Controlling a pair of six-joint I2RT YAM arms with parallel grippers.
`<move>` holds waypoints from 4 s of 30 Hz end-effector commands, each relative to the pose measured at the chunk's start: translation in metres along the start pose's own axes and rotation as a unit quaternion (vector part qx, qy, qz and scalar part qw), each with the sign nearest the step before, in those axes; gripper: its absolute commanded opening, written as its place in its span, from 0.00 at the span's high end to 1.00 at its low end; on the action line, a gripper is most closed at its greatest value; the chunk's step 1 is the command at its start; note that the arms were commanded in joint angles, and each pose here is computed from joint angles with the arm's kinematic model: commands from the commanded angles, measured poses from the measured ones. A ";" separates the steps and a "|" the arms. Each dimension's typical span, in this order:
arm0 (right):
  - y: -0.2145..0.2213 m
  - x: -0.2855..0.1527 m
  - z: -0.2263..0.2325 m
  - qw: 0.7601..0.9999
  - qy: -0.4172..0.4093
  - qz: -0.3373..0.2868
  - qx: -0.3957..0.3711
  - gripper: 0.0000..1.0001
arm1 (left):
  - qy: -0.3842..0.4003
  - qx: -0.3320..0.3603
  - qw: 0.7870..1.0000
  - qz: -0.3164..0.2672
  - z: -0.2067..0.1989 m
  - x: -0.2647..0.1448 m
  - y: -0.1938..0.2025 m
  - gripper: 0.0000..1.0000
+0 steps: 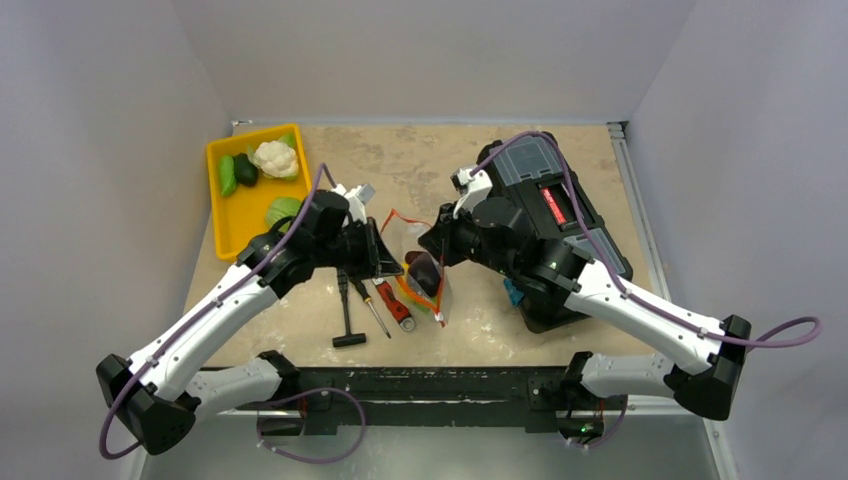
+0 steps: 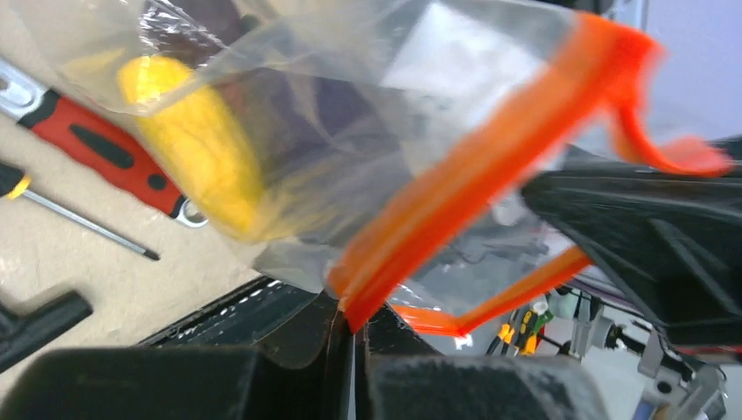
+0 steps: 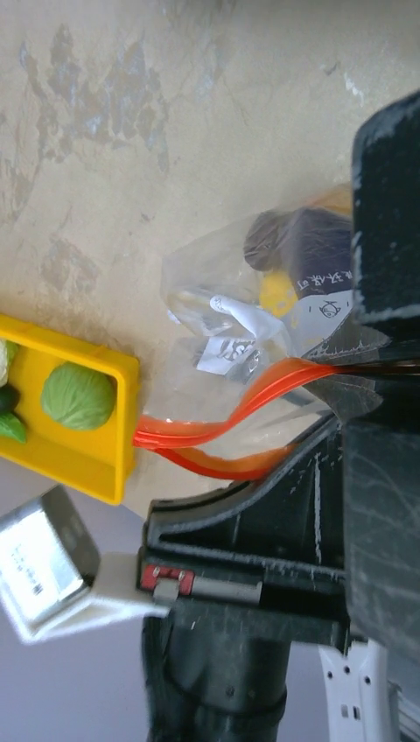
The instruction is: Place the food in the zip-top bag and seal the zipper
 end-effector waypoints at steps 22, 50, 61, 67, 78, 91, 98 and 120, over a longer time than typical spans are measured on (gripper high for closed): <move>0.000 -0.032 -0.037 0.992 0.112 -0.034 -0.054 1.00 | 0.001 0.066 0.997 -0.043 -0.015 -0.028 -0.014 0.14; 0.020 0.005 -0.045 0.997 0.020 -0.046 -0.065 1.00 | -0.205 -0.251 0.758 -0.566 0.150 -0.090 -0.292 0.00; 0.018 0.006 -0.057 0.997 0.028 -0.050 -0.057 1.00 | -0.172 -0.335 0.771 -0.513 0.236 -0.051 -0.406 0.19; 0.021 0.011 -0.054 0.998 0.016 -0.041 -0.048 1.00 | -0.141 -0.364 0.753 -0.529 0.268 -0.036 -0.433 0.20; 0.020 0.013 -0.059 0.998 0.030 -0.035 -0.047 1.00 | -0.111 -0.420 0.725 -0.534 0.303 -0.008 -0.456 0.16; 0.017 0.016 -0.055 0.999 0.017 -0.035 -0.036 1.00 | -0.149 -0.375 0.747 -0.528 0.300 -0.016 -0.447 0.74; 0.013 0.012 -0.052 0.999 0.012 -0.040 -0.024 1.00 | -0.156 -0.374 0.752 -0.520 0.280 -0.032 -0.417 0.82; 0.021 0.011 -0.043 0.999 -0.005 -0.003 0.042 1.00 | -0.019 -0.177 0.915 -0.362 0.100 -0.078 -0.210 0.87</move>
Point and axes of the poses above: each gripper's point midway between its finger pads, its own x axis out along the fingers, its own z axis along the line the jaws close on, y = z × x, the point moved 6 cm from there along -x, back along the fingers, and after that the axes turned 15 degrees about -x, right-handed, at the moved point
